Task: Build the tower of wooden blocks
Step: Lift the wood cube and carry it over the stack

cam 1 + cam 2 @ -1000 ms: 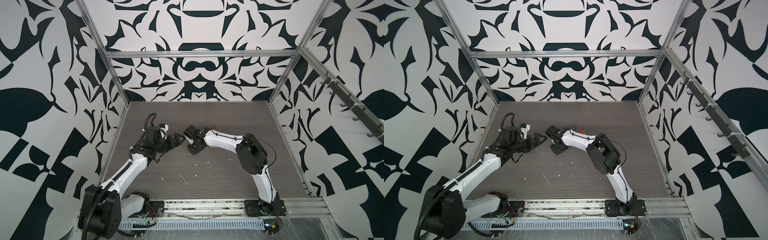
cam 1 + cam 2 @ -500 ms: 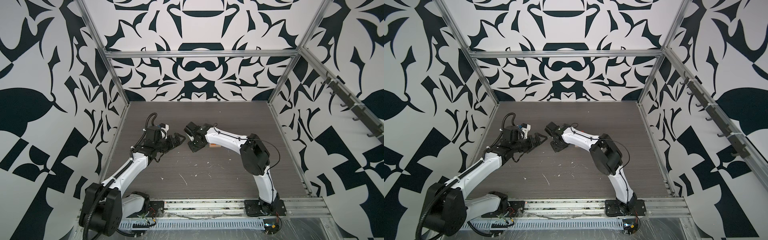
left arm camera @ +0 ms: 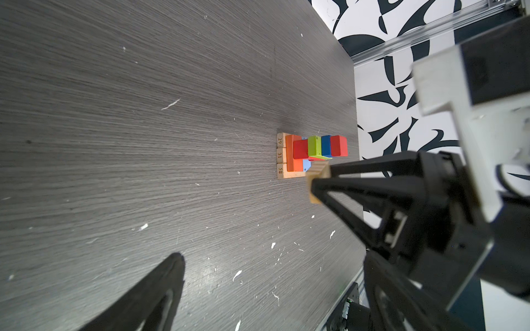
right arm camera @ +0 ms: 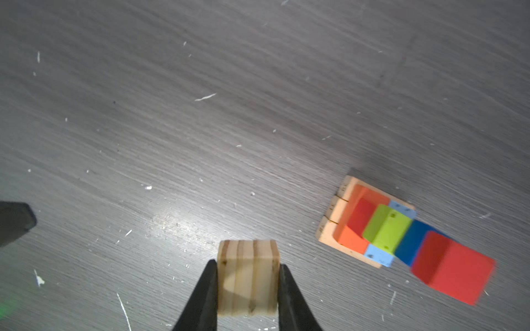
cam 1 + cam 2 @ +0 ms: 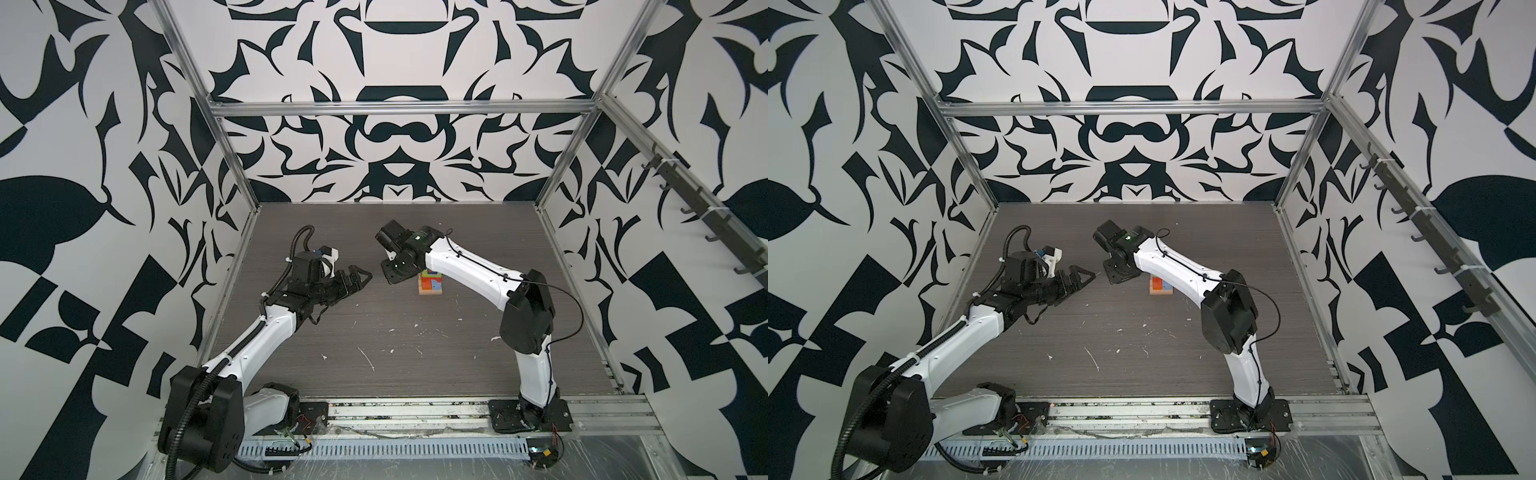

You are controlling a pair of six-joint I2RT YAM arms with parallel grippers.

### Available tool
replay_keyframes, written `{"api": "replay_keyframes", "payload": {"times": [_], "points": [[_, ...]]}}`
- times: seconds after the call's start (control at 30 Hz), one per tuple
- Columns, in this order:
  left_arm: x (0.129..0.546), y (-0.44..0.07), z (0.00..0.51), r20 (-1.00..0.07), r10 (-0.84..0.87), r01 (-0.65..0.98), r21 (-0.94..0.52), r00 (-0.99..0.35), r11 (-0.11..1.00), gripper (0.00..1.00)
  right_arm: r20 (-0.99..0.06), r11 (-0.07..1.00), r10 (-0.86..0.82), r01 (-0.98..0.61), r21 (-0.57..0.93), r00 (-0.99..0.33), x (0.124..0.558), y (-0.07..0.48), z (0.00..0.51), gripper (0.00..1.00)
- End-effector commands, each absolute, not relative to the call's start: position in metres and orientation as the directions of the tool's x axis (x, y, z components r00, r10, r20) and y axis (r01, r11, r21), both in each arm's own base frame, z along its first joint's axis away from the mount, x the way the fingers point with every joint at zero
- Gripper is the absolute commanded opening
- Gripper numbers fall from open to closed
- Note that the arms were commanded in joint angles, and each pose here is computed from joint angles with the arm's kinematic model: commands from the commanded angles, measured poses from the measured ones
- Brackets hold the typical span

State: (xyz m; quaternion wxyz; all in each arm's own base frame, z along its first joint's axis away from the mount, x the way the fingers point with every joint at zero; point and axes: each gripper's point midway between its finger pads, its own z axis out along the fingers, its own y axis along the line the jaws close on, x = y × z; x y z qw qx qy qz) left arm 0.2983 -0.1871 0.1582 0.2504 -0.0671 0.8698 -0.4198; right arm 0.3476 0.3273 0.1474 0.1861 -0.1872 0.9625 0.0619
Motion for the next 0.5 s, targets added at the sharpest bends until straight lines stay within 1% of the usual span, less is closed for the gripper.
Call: {"api": "replay_keyframes", "payload": {"times": [0.0,0.47], "points": [[0.298,-0.188,0.158,-0.386,-0.318,0.111,-0.769,-0.866,0.630,0.99,-0.410,0.950,-0.266,-0.309,0.043,-0.873,0.353,0.306,0.179,0.26],[0.300,-0.197,0.153,-0.373,-0.300,0.115,-0.774,-0.878,0.623,1.00,-0.427,0.987,-0.126,-0.156,0.036,-0.896,0.369,0.248,0.195,0.25]]}}
